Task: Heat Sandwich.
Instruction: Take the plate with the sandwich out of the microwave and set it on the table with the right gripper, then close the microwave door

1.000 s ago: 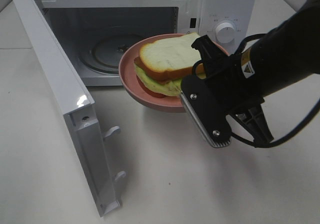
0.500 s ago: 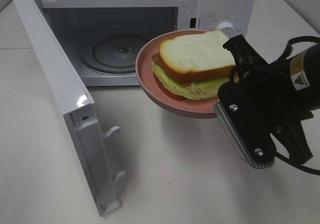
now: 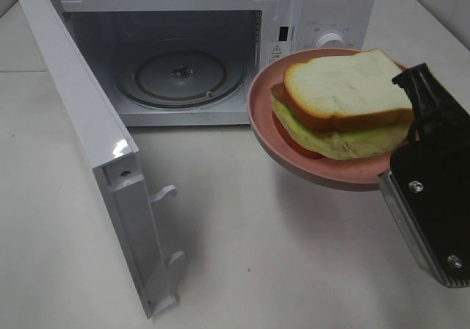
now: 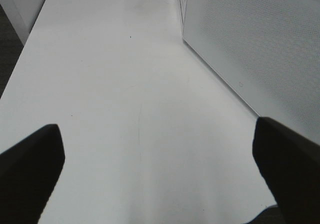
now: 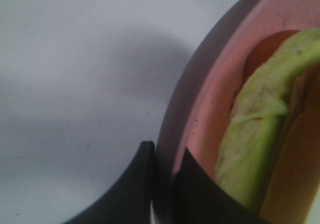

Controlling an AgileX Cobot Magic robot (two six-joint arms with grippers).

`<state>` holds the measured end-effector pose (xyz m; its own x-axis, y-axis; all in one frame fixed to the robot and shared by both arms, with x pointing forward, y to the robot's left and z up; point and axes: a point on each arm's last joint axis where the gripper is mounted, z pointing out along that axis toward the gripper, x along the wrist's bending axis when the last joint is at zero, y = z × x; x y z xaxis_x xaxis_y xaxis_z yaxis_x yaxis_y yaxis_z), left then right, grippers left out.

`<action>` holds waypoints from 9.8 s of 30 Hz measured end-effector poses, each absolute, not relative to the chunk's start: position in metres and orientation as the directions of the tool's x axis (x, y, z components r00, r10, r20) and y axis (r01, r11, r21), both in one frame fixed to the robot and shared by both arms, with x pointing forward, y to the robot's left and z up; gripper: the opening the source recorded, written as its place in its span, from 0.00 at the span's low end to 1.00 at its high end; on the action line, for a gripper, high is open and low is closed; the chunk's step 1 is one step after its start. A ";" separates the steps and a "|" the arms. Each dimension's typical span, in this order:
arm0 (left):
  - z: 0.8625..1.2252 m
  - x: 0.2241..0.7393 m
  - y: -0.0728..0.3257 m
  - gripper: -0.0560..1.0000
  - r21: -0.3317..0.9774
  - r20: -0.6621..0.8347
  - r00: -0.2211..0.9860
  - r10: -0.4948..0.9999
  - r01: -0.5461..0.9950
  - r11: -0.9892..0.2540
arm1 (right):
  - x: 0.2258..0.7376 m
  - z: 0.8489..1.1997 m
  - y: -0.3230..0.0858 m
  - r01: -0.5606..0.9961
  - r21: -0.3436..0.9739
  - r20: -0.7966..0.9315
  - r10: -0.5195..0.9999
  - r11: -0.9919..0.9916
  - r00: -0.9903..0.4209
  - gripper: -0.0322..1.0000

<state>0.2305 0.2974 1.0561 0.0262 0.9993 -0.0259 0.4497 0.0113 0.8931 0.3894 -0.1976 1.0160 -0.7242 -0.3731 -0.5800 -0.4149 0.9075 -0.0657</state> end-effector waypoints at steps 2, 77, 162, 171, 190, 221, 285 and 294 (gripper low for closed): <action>1.056 0.231 0.297 0.97 0.893 -0.026 0.026 0.999 0.450 0.011 | 0.385 1.015 -0.203 -0.392 -0.068 -0.574 -0.357 0.918 -0.737 0.10; 1.056 0.230 0.297 0.97 0.894 -0.026 0.026 0.999 0.449 0.011 | 0.411 0.983 -0.234 0.733 0.149 -0.613 0.643 0.664 -0.459 0.10; 1.056 0.230 0.297 0.97 0.894 -0.025 0.026 0.999 0.449 0.011 | 0.480 0.896 -0.281 0.916 0.108 -0.419 0.853 0.387 -0.311 0.64; 1.056 0.230 0.297 0.97 0.894 -0.025 0.026 0.999 0.449 0.011 | 0.469 0.934 -0.274 0.920 0.192 -0.314 0.910 0.340 -0.271 0.70; 1.056 0.230 0.297 0.97 0.894 -0.025 0.026 0.999 0.449 0.011 | 0.407 1.013 -0.265 0.900 0.364 -0.064 0.970 0.240 -0.233 0.78; 1.056 0.230 0.297 0.97 0.894 -0.025 0.026 0.999 0.449 0.011 | 0.272 1.078 -0.299 0.642 0.754 -0.061 0.988 0.140 -0.143 0.78; 1.056 0.230 0.297 0.97 0.894 -0.025 0.026 0.999 0.449 0.011 | 0.232 1.048 -0.305 0.494 0.868 -0.053 0.999 0.049 -0.006 0.76; 1.056 0.230 0.297 0.97 0.894 -0.025 0.026 0.999 0.449 0.011 | 0.232 1.048 -0.305 0.494 0.868 -0.052 0.999 0.048 -0.006 0.76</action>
<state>0.2304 0.2975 1.0561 0.0257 0.9994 -0.0250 0.4488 0.0108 0.8936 0.2321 -0.3049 1.0478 -0.0056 0.9986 -0.0521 0.4942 0.0480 0.8680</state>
